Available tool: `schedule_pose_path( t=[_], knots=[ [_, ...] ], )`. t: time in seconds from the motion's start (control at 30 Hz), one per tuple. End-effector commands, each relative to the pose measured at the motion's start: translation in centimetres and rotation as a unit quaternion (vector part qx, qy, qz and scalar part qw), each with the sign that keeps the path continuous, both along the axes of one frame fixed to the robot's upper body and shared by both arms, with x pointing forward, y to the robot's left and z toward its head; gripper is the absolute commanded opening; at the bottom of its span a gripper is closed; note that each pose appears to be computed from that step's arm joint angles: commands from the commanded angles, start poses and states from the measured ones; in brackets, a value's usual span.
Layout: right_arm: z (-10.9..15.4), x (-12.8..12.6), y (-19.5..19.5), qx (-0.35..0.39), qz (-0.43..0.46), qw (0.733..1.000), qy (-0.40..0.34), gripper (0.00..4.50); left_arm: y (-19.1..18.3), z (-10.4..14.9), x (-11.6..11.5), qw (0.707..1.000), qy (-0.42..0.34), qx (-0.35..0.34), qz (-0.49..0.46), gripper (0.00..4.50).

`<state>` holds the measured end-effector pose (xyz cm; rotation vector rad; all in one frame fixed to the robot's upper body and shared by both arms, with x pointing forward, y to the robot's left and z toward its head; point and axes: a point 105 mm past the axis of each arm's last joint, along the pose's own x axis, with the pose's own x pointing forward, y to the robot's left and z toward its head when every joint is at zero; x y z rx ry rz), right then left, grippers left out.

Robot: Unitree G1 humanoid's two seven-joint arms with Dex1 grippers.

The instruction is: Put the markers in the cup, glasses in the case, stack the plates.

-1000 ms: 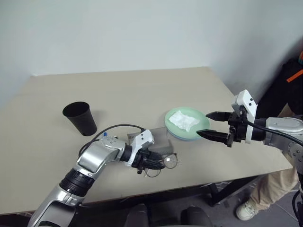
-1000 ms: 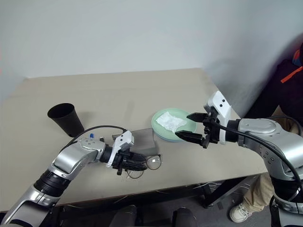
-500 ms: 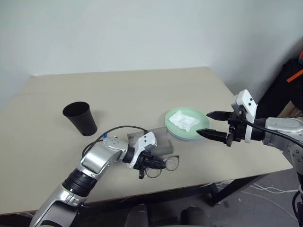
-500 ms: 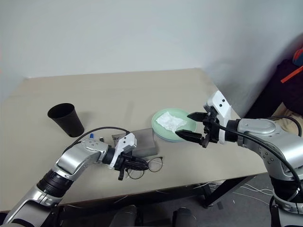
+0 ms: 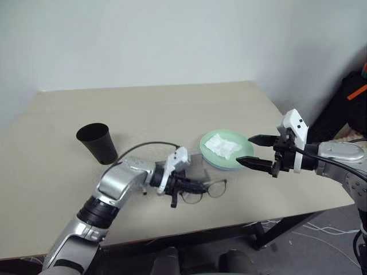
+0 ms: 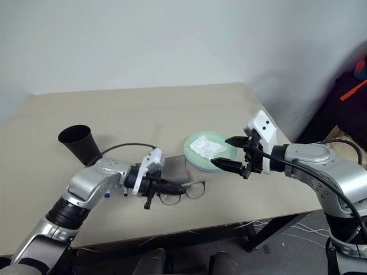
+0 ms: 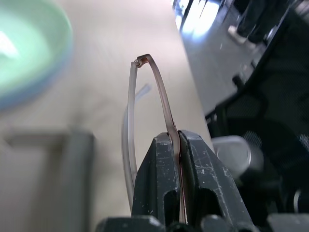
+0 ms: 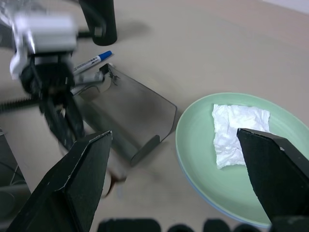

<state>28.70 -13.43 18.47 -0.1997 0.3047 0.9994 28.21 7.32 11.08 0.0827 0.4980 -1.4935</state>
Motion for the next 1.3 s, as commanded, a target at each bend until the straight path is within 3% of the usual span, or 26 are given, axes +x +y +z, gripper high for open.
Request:
schedule_pose_path(
  t=[0.03, 0.27, 0.37, 0.93, 1.3],
  knots=[
    [1.6, 0.4, 0.2, 0.004, 0.002, 0.999, -0.037, 4.50, 1.5, 2.6, 2.4, 0.999, -0.033, -0.029, 0.017, 0.04],
    [1.7, 0.6, 0.5, 0.008, 0.005, 0.999, -0.040, 4.50, 4.3, 2.8, 6.4, 0.993, -0.105, 0.000, 0.061, 0.04],
    [1.7, 0.6, 0.5, 0.007, 0.006, 0.999, -0.040, 4.50, 5.1, 2.2, 7.2, 0.991, -0.119, 0.011, 0.064, 0.04],
    [2.1, 0.1, 0.7, 0.001, 0.008, 0.999, -0.048, 4.50, 5.8, -3.0, 4.7, 0.996, -0.068, 0.065, 0.003, 0.04],
    [2.1, 0.0, 0.7, -0.004, 0.007, 0.999, -0.047, 4.50, 5.4, -3.5, 2.7, 0.998, -0.019, 0.048, -0.027, 0.04]
  ],
)
